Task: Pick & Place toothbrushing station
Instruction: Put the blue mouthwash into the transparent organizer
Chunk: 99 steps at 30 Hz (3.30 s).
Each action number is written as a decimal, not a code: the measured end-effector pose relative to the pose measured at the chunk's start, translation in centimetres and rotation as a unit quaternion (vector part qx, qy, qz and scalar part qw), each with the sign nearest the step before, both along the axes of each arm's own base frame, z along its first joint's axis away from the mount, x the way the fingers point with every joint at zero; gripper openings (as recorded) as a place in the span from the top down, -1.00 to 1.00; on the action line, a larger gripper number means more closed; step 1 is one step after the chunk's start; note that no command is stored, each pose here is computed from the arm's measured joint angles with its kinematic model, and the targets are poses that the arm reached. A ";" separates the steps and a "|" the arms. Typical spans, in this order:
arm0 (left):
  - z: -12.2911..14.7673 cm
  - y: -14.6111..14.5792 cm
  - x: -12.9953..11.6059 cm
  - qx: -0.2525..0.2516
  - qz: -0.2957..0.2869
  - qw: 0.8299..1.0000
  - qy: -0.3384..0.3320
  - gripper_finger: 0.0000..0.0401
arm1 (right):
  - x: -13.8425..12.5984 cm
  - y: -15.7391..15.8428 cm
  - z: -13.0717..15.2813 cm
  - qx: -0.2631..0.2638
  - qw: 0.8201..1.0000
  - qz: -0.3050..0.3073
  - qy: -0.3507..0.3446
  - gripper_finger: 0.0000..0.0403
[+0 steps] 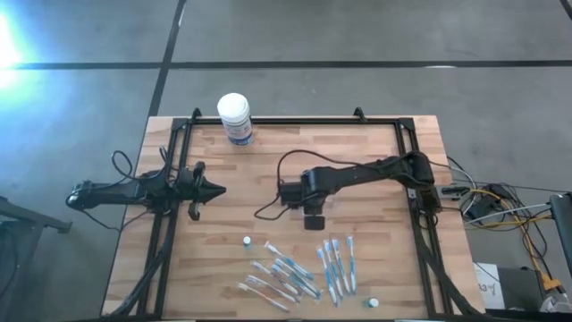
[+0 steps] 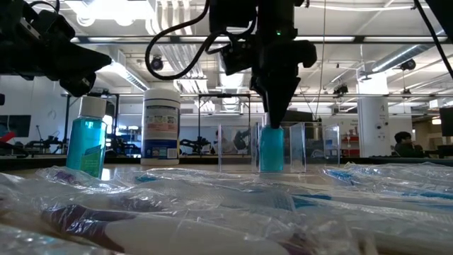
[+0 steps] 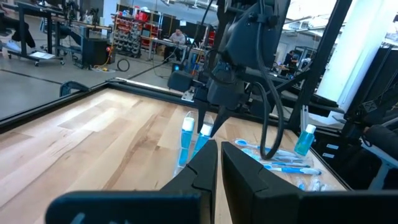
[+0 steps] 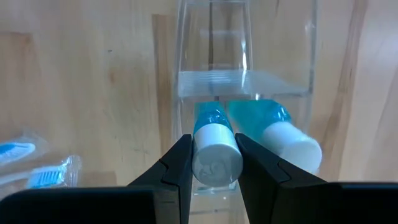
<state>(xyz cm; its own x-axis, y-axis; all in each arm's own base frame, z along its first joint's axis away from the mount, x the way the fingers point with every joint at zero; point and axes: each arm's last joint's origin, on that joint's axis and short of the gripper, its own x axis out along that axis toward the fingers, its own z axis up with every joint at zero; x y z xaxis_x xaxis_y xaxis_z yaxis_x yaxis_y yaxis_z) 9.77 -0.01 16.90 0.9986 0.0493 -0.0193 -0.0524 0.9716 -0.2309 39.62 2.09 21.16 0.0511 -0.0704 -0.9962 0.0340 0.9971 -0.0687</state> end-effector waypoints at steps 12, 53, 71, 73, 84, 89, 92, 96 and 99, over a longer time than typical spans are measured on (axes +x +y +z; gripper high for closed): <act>0.0 0.0 0.0 0.003 0.000 1.000 0.000 0.87 | 0.4 -0.4 -0.2 -0.001 1.000 -0.010 -0.024 0.25; -0.1 0.0 0.0 0.009 0.000 1.000 0.005 0.87 | -16.2 2.6 17.9 0.009 0.830 0.072 -0.553 0.52; -0.1 -0.2 0.1 0.055 -0.028 0.998 0.008 0.87 | -28.3 -0.2 5.7 0.038 0.682 0.020 -0.731 0.95; -0.1 -0.1 0.1 0.061 -0.026 0.998 0.007 0.87 | -28.8 -0.3 4.9 0.038 0.666 0.020 -0.745 0.96; -0.1 -0.1 0.1 0.075 -0.023 0.997 0.006 0.87 | -31.4 -0.9 2.5 0.023 0.613 0.029 -0.789 0.96; -0.1 -0.1 0.1 0.076 -0.025 0.997 0.006 0.87 | -31.6 -0.9 1.7 -0.014 0.609 0.054 -0.792 0.96; -0.1 -0.1 0.1 0.065 -0.023 0.998 0.006 0.87 | -31.3 -0.9 1.1 -0.031 0.620 0.068 -0.781 0.96; -0.1 0.0 0.1 0.071 0.000 0.997 0.008 0.87 | -30.9 -0.8 0.1 -0.040 0.630 0.075 -0.772 0.96; -0.1 0.1 0.1 0.082 0.021 0.996 0.009 0.87 | -30.7 -0.7 -0.9 -0.030 0.624 0.068 -0.778 0.96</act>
<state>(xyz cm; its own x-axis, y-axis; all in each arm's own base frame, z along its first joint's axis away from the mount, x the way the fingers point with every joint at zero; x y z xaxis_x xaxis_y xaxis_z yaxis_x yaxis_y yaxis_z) 9.87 0.13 16.82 0.9951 0.0957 -0.0258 -0.0972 0.9929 -0.0688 8.97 1.37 20.26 0.9628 0.0052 0.2703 0.0211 0.9953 -0.0945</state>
